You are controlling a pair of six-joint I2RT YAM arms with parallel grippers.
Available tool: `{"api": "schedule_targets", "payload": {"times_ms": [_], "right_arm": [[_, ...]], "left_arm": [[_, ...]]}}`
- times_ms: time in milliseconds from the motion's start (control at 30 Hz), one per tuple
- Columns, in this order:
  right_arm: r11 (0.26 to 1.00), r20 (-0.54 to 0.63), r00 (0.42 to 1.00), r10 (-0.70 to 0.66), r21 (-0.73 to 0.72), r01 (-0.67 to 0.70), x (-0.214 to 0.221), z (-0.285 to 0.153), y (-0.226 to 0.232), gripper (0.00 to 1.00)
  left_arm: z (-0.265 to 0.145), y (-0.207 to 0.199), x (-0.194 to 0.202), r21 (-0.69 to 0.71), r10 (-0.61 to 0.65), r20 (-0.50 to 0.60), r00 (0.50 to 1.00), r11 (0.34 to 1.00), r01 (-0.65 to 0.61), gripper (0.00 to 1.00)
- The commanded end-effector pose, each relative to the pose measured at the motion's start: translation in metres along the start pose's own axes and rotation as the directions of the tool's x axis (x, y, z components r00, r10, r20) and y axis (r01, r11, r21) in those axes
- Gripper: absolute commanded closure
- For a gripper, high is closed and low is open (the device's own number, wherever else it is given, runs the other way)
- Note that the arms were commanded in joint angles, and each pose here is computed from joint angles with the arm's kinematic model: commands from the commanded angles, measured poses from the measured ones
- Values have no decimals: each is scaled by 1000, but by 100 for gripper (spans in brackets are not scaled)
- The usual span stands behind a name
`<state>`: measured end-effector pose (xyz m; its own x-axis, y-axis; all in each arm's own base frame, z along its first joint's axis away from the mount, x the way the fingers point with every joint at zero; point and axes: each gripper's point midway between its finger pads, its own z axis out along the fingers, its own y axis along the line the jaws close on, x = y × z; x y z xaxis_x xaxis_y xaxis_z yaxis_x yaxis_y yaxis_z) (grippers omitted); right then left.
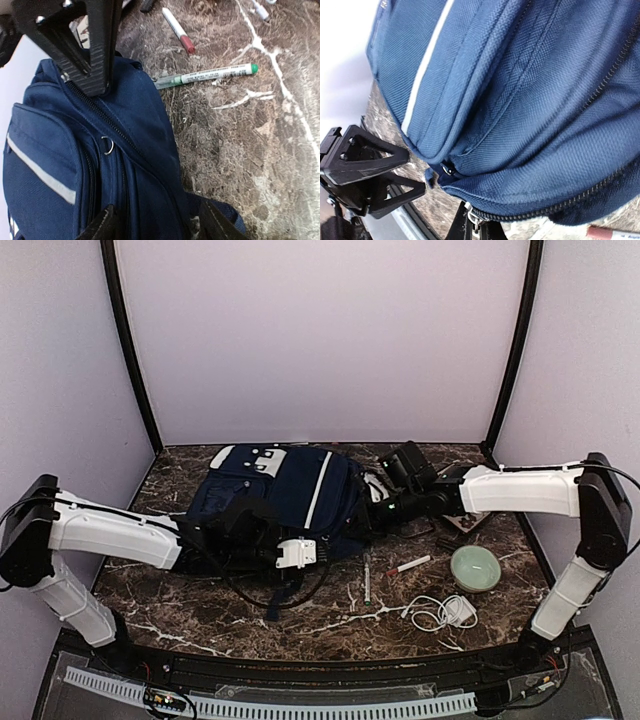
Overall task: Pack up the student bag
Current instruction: Hold the largest pocket of the student bag, then zip the student bag into the largest pocket of the bag.
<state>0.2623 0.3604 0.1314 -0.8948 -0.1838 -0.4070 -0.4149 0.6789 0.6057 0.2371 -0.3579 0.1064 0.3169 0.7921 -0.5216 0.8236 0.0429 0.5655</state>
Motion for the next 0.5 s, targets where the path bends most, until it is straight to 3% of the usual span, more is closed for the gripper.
{"api": "schedule_targets", "payload": {"times_ms": [0,333,467], "right_arm": [[965,227,970,-82,-224,134,-55,-54,86,100],[929,231,967,-105,-324,178,-59,-54,127,100],[915,234,967,-106,-357,186,-59,-57,136,100]], "left_arm": [[-33,-3,-18,13,-143,159,977,990,143,42],[-15,20,-4,-105,-162,52,985,980,166,48],[-6,36,-8,-173,-144,48,988,973,150,60]]}}
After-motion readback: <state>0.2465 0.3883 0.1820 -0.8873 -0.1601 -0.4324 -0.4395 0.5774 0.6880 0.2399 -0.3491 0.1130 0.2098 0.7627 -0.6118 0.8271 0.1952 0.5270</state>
